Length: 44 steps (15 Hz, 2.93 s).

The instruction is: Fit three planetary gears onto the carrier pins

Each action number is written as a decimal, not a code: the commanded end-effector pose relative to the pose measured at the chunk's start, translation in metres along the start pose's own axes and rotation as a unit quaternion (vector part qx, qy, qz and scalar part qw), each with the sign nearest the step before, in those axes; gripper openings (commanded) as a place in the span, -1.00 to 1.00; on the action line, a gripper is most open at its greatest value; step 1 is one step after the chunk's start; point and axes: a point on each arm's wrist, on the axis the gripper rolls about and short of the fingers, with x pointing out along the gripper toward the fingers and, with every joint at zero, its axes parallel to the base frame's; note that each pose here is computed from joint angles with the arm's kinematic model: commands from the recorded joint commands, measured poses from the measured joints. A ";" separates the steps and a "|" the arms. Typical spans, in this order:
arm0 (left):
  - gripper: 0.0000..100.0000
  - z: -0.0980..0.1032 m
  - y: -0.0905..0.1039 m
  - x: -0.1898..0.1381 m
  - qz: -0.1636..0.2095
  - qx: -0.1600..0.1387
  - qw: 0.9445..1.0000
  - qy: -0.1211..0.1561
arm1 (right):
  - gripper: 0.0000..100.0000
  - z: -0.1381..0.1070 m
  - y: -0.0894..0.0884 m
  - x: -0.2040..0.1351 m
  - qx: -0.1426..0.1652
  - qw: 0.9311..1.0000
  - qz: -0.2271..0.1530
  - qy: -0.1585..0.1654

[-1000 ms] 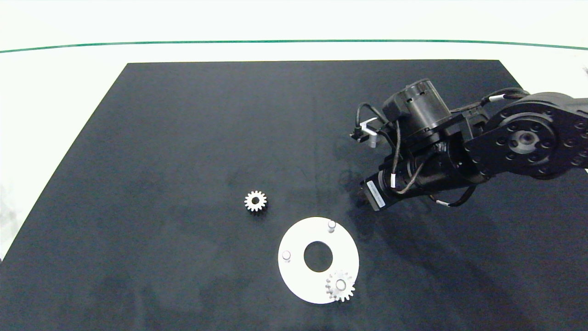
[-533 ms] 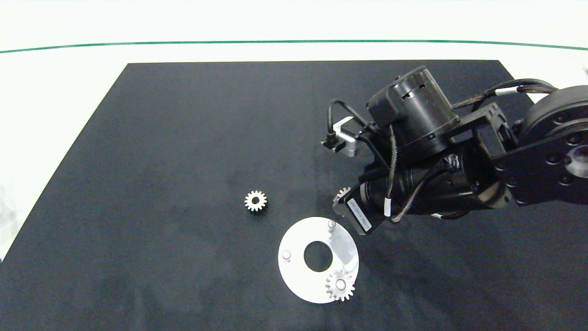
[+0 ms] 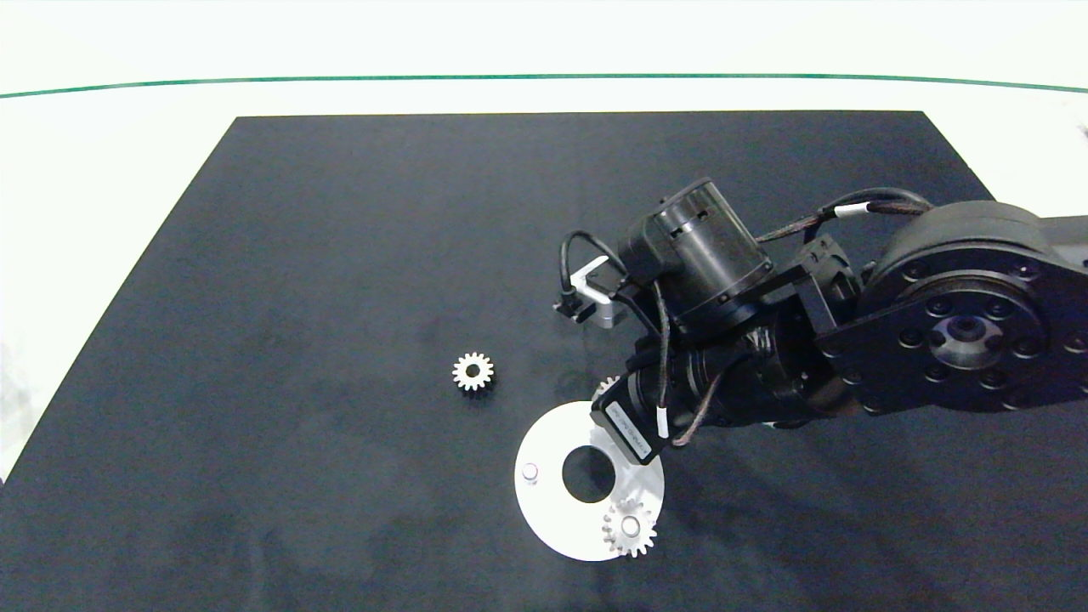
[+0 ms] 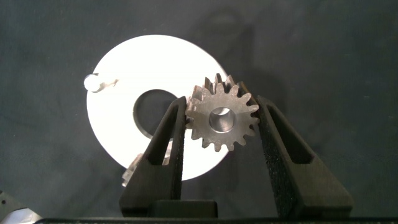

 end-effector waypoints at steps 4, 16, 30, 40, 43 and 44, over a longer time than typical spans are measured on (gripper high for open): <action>1.00 0.000 0.000 -0.001 0.001 0.001 1.000 0.000 | -0.68 -0.001 0.010 0.012 -0.011 1.000 -0.001 0.015; 1.00 0.000 0.000 -0.003 0.001 0.001 1.000 -0.003 | -0.68 -0.001 0.002 0.005 -0.006 1.000 -0.011 0.009; 1.00 -0.001 0.000 -0.002 0.001 0.001 1.000 -0.001 | -0.68 0.000 0.005 0.010 -0.007 1.000 -0.009 0.008; 1.00 -0.001 0.000 -0.002 0.000 0.001 1.000 -0.002 | 1.00 0.000 0.006 0.010 -0.009 1.000 -0.016 0.010; 1.00 -0.001 0.000 -0.002 0.000 0.001 1.000 -0.002 | 1.00 -0.005 -0.001 -0.006 -0.002 1.000 -0.025 0.003; 1.00 0.000 0.000 -0.001 -0.001 0.001 1.000 0.000 | 1.00 -0.013 -0.005 -0.021 -0.001 0.999 -0.041 0.000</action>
